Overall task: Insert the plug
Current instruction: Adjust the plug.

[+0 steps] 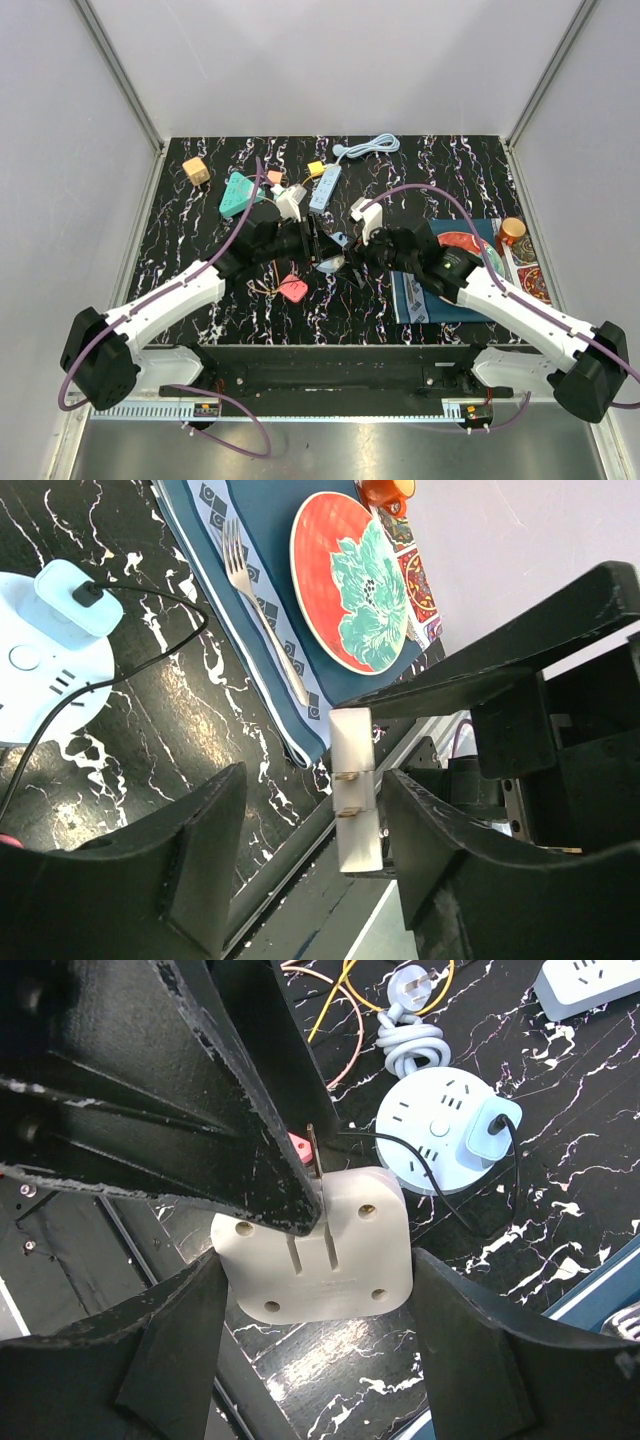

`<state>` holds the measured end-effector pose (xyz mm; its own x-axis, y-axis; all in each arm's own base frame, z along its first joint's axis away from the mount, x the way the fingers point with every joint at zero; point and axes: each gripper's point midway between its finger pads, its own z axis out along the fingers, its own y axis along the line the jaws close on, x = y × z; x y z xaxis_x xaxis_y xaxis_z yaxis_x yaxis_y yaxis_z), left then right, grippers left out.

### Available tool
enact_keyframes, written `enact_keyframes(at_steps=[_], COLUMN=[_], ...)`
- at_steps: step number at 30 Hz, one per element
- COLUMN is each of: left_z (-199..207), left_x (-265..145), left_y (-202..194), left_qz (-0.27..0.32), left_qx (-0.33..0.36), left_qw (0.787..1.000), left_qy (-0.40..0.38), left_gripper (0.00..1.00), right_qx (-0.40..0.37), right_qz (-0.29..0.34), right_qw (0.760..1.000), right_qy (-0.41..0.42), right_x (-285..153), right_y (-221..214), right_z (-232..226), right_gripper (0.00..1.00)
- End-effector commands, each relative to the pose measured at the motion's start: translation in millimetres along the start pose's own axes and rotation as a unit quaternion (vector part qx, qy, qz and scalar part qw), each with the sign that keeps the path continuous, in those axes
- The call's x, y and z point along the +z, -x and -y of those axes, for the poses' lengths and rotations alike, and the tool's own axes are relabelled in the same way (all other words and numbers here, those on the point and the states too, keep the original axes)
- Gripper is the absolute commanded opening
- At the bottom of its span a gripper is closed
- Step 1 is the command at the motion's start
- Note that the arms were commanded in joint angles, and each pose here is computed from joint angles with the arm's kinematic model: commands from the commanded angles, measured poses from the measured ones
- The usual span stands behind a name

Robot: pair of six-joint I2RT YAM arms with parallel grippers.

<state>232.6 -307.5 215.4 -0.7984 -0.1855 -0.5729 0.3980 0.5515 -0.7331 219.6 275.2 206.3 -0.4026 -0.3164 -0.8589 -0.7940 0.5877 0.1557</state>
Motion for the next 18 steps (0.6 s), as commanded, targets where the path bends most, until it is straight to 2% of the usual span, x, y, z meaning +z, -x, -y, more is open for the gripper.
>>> enact_keyframes(at_steps=[1, 18], left_z=[26, 16], left_x=[-1, 9], left_y=[20, 2], left_qz=[0.024, -0.019], left_qx=[0.02, 0.034], left_qw=[0.999, 0.999], left_qy=[-0.028, -0.01], left_gripper=[0.58, 0.37], right_qx=[-0.024, -0.034], right_qz=[0.023, 0.013], right_qw=[0.999, 0.999], right_qy=[0.009, 0.012], right_x=[6, 17], right_y=[15, 17], right_z=[-3, -2], right_gripper=[0.21, 0.19])
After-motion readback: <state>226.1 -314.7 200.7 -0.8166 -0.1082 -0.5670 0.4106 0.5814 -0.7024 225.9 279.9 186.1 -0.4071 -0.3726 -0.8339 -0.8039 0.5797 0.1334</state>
